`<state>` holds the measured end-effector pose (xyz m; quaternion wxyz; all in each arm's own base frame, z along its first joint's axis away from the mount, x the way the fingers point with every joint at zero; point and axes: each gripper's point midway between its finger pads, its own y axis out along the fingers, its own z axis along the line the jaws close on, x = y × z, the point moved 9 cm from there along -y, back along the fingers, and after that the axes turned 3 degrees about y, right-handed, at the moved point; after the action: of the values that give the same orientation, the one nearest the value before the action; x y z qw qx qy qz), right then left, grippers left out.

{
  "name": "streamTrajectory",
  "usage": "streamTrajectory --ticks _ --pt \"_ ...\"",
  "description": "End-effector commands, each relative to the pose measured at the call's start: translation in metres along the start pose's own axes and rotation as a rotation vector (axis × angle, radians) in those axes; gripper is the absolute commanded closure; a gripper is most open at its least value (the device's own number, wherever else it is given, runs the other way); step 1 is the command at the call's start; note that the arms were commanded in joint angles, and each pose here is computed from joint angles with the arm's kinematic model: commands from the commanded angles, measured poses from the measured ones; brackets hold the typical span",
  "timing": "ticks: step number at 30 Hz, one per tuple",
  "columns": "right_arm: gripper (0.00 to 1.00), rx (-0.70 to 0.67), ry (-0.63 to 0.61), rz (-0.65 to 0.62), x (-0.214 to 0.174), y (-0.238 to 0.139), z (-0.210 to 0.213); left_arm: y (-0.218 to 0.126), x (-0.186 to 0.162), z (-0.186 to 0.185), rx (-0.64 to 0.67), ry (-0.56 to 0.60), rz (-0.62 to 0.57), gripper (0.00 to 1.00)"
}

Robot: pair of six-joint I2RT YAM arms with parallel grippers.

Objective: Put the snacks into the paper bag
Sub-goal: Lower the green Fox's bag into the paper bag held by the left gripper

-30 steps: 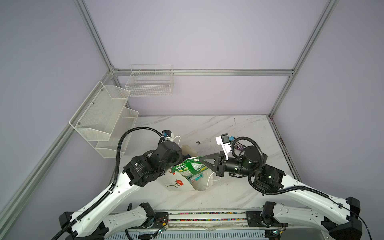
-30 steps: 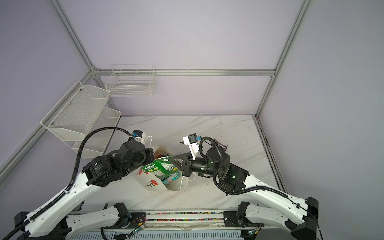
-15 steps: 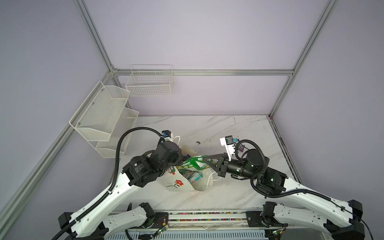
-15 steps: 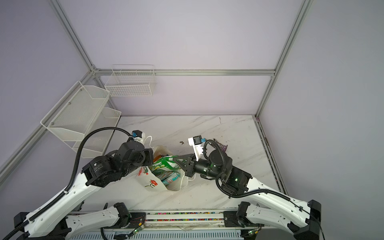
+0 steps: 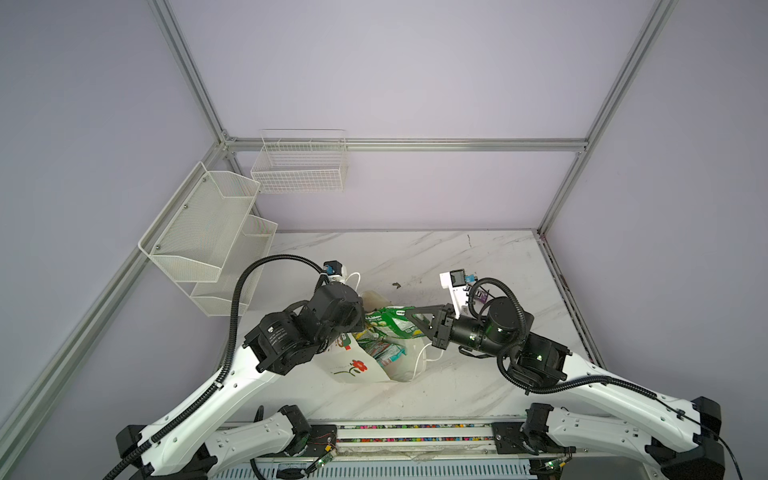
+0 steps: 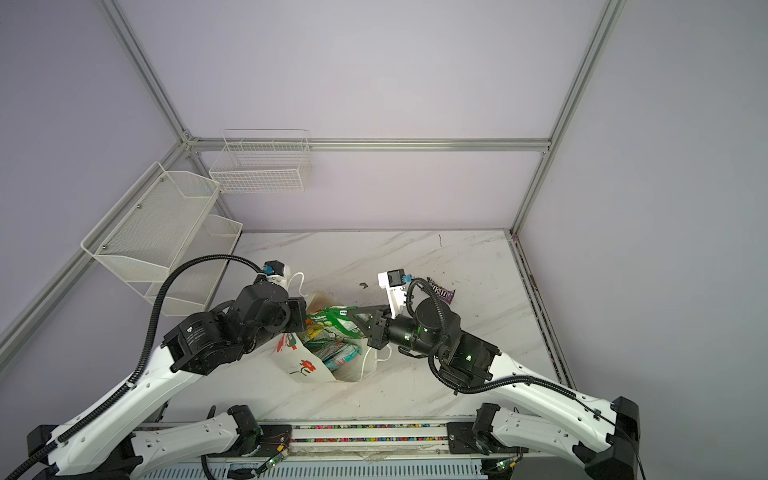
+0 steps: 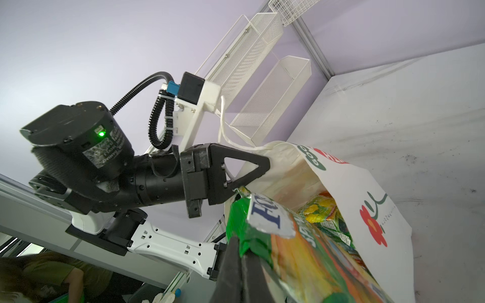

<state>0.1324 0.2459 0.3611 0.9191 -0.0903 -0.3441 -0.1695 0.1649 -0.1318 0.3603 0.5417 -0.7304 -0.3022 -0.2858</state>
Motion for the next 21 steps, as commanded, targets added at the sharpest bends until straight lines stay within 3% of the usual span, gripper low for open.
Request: streamTrajectory --ticks 1,21 --pt "1.00 0.065 0.013 -0.051 0.005 0.005 0.009 -0.017 0.019 -0.004 -0.089 -0.091 -0.132 1.00" --pt "1.00 0.058 0.039 -0.030 -0.003 0.043 0.006 -0.015 0.015 -0.004 -0.117 -0.110 -0.119 1.00"
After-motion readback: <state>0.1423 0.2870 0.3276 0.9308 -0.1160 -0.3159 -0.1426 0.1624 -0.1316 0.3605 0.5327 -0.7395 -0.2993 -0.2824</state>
